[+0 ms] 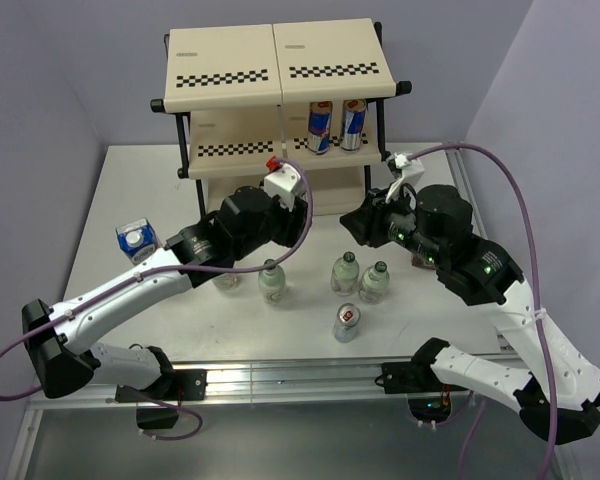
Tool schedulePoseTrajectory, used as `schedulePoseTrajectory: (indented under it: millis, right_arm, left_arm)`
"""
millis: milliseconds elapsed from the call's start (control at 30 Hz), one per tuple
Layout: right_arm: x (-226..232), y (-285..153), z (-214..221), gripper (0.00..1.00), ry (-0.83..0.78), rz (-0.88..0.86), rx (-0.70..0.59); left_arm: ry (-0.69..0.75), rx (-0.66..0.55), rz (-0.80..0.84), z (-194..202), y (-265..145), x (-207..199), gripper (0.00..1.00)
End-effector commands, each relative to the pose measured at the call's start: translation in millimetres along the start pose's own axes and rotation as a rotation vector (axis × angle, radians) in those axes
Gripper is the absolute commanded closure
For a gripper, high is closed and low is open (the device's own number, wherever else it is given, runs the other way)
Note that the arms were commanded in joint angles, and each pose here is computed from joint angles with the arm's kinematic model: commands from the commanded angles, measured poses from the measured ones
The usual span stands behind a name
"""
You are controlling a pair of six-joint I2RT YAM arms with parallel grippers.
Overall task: Place and organize the beverage onto the shelf
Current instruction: Pick up the drink from the center of the board, then place the drink on the shelf.
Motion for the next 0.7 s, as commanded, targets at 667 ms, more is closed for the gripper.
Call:
schedulePoseTrajectory:
  millis: [667]
  right_arm:
    - [2.4,-33.0,-7.2,0.55,-0.018,-0.094,-0.149]
  left_arm:
    - [-0.077,-0.240,-0.417,-62.7,50.8,93.8,1.00]
Point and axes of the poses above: each gripper's point midway between its finger pads, its own y axis out along the fingers, its own x axis along the line the jaws close on, z = x × y, the point moved 9 cm from there along -y, back along the fingers, and after that the axes turned 8 degrees about y, right-handed, at the moved point
